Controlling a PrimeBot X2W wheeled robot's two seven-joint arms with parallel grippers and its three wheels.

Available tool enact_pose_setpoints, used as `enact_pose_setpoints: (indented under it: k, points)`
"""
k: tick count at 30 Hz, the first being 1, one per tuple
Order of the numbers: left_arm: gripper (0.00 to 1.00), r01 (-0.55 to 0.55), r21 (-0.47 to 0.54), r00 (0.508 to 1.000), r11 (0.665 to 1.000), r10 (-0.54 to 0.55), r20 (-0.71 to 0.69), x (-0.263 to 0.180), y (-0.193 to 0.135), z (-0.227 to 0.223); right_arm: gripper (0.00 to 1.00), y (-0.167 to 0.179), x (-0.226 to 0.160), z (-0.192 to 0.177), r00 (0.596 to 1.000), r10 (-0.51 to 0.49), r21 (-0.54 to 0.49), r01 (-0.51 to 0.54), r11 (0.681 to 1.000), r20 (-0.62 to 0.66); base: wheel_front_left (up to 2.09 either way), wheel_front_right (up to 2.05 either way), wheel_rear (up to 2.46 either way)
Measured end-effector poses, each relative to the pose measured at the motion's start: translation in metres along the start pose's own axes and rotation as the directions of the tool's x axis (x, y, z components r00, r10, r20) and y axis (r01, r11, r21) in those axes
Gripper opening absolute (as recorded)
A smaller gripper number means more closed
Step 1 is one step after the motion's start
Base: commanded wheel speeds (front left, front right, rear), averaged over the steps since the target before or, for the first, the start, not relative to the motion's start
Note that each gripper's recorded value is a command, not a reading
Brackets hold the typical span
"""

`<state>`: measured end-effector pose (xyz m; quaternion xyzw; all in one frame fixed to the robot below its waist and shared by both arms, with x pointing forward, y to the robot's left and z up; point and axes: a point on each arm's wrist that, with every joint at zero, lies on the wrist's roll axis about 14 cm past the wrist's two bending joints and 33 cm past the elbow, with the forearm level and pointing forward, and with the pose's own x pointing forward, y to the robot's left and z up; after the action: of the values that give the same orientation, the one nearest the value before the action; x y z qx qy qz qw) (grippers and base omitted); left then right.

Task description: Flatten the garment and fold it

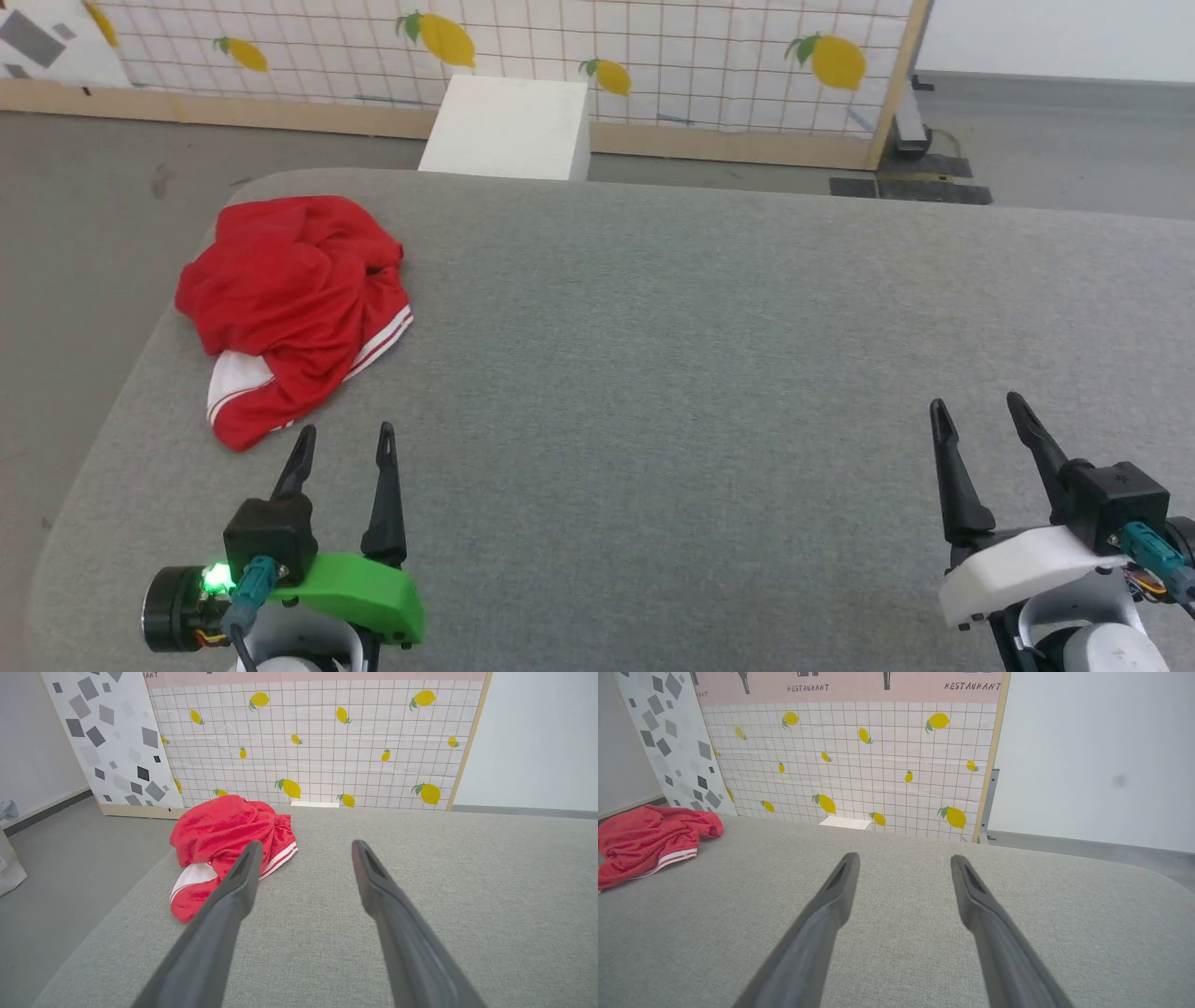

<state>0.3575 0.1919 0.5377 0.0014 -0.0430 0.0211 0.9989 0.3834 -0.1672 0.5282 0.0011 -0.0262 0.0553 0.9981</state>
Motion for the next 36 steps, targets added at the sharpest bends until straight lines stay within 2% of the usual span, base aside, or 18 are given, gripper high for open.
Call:
enact_pose_setpoints:
  k: [20,36]
  points:
    - [1.0,-0.127,-0.01,0.991,0.992,0.128,0.042,-0.03,0.04,0.008,1.0,0.039,0.018,0.001,0.993,0.114,0.02,-0.115,0.993,0.028,0.0,0.0,0.0]
    - [1.0,-0.251,-0.02,0.963,0.968,0.252,0.093,-0.07,0.078,0.018,1.0,0.078,0.024,0.004,0.974,0.219,0.046,-0.222,0.974,0.055,0.0,0.0,0.0]
